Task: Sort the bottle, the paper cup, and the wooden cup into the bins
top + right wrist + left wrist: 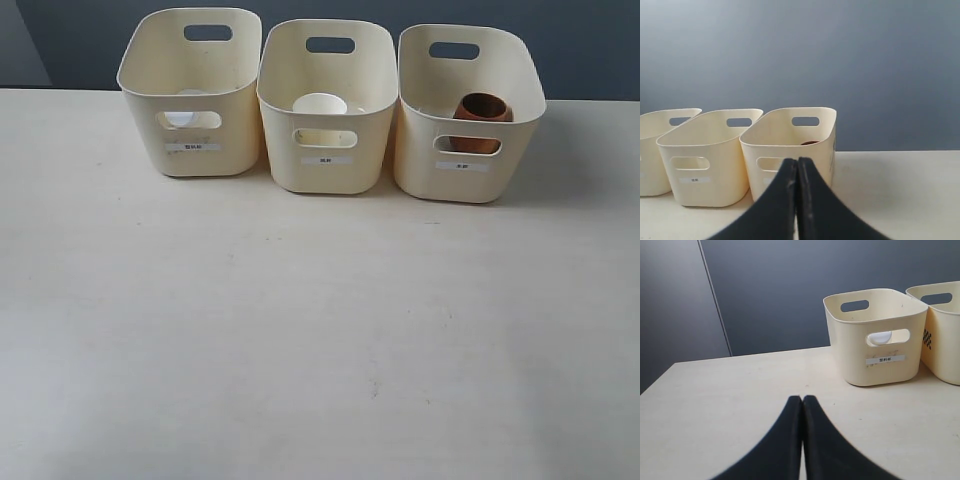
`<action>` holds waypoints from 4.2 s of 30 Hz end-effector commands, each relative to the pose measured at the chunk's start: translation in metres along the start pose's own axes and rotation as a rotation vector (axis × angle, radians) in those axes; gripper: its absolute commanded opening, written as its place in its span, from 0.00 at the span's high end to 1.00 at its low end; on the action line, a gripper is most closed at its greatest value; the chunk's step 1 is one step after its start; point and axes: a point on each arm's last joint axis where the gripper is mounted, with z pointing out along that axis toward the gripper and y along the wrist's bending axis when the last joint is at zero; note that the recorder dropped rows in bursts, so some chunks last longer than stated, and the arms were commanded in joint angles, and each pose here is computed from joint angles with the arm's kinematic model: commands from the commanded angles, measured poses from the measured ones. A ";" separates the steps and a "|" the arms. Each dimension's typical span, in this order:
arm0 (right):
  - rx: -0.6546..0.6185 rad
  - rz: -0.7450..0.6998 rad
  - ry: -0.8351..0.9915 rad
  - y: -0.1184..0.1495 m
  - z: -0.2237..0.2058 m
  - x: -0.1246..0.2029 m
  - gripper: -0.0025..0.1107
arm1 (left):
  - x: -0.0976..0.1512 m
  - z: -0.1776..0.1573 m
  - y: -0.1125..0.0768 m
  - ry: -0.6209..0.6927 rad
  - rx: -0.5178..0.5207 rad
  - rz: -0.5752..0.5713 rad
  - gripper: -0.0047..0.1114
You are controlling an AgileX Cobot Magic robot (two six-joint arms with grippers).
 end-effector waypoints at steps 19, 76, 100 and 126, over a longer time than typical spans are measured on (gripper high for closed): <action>0.160 -0.032 0.024 -0.014 -0.002 0.003 0.98 | 0.000 0.000 0.000 -0.012 -0.003 0.005 0.96; 0.142 -0.032 0.052 -0.013 -0.002 0.005 0.98 | 0.000 0.000 0.000 -0.012 -0.003 0.005 0.96; 0.142 -0.041 0.056 -0.013 -0.002 0.005 0.98 | 0.000 0.000 0.000 -0.012 -0.003 0.005 0.96; 0.141 -0.024 0.052 -0.013 -0.002 0.005 0.98 | 0.000 0.000 0.000 -0.012 -0.003 0.005 0.96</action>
